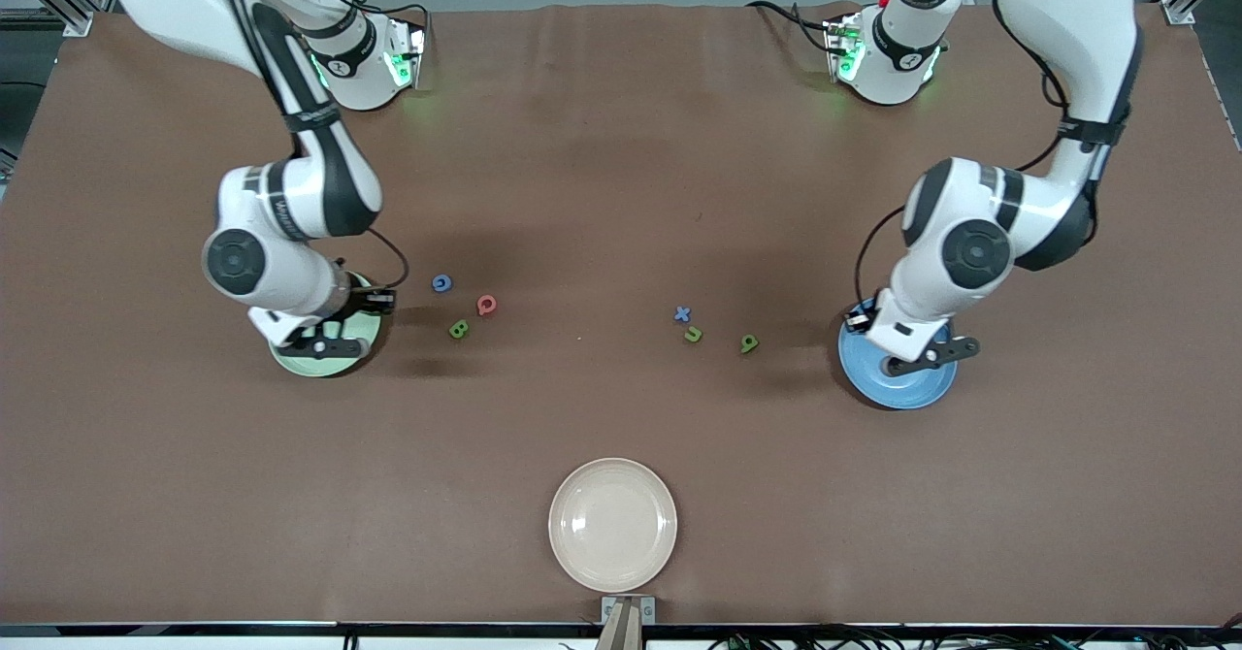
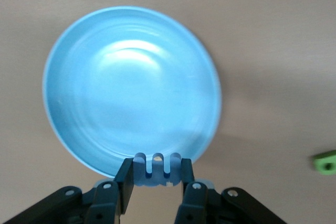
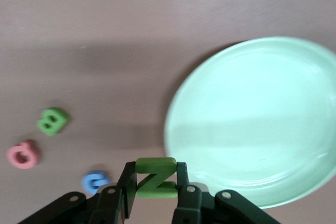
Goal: Sort upper and lower case letters into plates
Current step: 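Place the blue letter in the blue plate while the right gripper drops N, then reach the left gripper to green b while the right gripper reaches B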
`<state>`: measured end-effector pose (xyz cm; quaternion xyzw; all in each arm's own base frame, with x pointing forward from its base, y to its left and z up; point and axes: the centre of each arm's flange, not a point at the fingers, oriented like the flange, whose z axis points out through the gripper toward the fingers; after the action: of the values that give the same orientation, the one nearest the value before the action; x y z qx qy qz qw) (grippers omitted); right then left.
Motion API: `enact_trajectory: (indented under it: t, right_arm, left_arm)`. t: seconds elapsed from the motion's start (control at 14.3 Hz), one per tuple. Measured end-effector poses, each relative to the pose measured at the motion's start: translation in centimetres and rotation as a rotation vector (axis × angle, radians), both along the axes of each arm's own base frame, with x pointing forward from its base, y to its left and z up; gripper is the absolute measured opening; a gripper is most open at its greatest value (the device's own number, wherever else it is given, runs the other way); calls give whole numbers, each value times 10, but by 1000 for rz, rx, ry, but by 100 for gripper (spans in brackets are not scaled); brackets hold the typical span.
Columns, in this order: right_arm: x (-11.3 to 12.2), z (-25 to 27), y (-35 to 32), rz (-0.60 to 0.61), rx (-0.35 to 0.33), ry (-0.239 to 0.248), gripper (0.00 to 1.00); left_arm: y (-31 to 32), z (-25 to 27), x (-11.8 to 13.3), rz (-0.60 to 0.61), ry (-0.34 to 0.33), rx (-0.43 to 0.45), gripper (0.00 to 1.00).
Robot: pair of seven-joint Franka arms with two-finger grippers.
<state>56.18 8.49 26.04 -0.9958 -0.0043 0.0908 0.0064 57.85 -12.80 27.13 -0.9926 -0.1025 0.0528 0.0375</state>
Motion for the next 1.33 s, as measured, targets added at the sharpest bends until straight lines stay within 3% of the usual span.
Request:
enact_trajectory:
  t: [0.28,0.56,0.98,1.33]
  right_arm:
    - [-6,-15,-50,45,20,6,35]
    - [-20,-40,-63,42,15,-14,35]
    - [-27,-69,-88,3,6,27,35]
    - [-22,-64,-92,-5,12,53,79]
  left_arm:
    - [43,-20,0,-128,30,-24,40]
    - [64,-49,-4,-202,16,-53,40]
    - [59,-82,-28,-261,22,-43,40]
    - [60,-89,-35,-266,6,-46,40]
